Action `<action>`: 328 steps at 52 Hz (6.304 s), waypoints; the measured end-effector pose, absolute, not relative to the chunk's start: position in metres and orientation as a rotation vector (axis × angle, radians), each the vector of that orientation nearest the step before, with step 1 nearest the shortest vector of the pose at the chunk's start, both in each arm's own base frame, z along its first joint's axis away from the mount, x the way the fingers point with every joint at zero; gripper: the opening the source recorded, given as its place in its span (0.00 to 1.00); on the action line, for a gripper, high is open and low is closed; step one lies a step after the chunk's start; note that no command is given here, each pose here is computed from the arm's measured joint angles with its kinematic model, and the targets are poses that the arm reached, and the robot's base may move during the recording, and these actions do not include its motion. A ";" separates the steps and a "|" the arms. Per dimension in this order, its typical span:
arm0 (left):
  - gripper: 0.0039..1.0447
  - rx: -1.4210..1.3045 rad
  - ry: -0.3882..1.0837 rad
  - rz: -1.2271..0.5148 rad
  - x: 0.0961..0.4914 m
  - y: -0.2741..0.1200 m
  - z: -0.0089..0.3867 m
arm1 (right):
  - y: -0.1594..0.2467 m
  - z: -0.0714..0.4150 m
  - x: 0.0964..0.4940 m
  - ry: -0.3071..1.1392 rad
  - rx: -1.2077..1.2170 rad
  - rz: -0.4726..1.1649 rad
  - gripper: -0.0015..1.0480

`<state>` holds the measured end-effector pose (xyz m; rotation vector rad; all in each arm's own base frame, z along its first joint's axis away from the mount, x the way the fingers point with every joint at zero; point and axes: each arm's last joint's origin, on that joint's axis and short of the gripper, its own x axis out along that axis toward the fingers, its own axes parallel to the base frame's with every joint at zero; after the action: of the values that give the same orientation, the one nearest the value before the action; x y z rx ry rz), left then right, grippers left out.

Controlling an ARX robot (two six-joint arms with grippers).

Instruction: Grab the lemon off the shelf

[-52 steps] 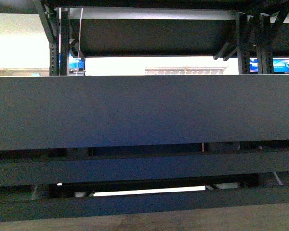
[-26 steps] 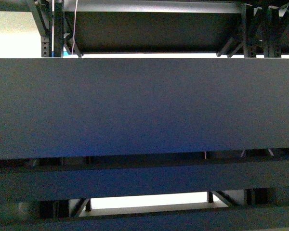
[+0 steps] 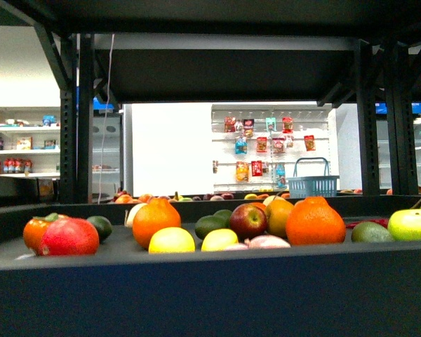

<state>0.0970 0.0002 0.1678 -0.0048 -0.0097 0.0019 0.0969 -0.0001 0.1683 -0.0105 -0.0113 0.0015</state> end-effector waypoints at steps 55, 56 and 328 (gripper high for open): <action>0.92 -0.004 -0.010 0.002 0.097 0.000 0.168 | 0.000 0.168 0.097 -0.011 -0.004 0.001 0.93; 0.92 -0.004 -0.010 0.002 0.097 0.000 0.168 | 0.000 0.168 0.097 -0.011 -0.004 0.001 0.93; 0.09 -0.904 0.396 -0.587 0.343 0.027 0.302 | 0.000 0.168 0.097 -0.011 -0.003 0.001 0.93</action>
<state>0.3428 0.0272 0.3020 -0.9044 0.3964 -0.5871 0.0969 -0.0001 0.1683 -0.0029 -0.0109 0.0011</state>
